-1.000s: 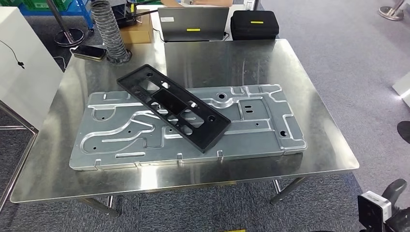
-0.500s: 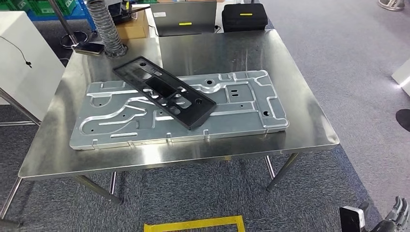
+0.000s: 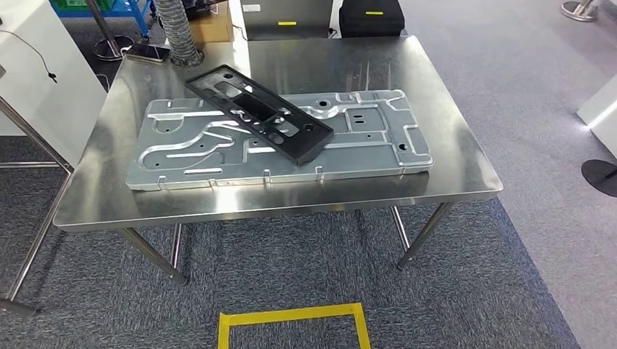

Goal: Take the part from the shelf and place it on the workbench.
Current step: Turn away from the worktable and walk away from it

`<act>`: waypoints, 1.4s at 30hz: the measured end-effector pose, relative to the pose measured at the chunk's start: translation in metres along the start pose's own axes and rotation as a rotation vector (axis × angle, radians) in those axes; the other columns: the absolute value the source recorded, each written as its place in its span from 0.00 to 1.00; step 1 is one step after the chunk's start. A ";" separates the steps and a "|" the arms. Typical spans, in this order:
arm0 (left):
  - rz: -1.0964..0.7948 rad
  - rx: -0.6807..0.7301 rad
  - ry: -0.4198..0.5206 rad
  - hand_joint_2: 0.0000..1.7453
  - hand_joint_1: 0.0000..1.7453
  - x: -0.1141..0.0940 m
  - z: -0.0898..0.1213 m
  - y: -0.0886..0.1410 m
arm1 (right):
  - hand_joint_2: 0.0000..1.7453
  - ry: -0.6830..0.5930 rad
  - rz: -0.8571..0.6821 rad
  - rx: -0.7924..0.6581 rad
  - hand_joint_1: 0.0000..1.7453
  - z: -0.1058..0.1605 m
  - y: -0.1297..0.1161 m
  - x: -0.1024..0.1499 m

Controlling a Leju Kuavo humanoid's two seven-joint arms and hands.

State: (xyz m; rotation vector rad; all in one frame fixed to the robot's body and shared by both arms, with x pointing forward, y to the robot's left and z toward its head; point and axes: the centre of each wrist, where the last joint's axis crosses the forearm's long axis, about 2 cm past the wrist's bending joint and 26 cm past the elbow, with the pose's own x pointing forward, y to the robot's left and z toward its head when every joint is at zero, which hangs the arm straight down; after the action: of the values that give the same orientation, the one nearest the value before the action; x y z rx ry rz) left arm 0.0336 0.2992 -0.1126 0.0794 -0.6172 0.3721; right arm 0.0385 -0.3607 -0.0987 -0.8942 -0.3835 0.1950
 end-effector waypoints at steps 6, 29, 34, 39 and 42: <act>-0.007 -0.009 0.002 0.00 0.00 0.000 0.000 -0.002 | 0.00 -0.030 0.060 0.180 0.00 0.013 0.020 0.010; -0.047 -0.079 -0.014 0.00 0.00 0.005 -0.003 -0.015 | 0.00 -0.060 0.199 0.364 0.00 0.023 0.033 0.013; -0.037 -0.077 -0.008 0.00 0.00 0.005 -0.003 -0.016 | 0.00 -0.064 0.204 0.356 0.00 0.020 0.030 0.014; -0.045 -0.084 -0.015 0.00 0.00 0.005 -0.003 -0.017 | 0.00 -0.130 0.186 0.353 0.00 0.017 0.028 0.020; -0.058 -0.096 -0.021 0.00 0.00 0.004 -0.002 -0.016 | 0.00 -0.137 0.181 0.356 0.00 0.019 0.030 0.022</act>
State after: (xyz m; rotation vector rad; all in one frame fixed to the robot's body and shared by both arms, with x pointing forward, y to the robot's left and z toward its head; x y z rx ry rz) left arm 0.0440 0.2856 -0.1114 0.0091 -0.6513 0.2851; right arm 0.0507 -0.3217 -0.1070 -0.5644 -0.3804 0.4776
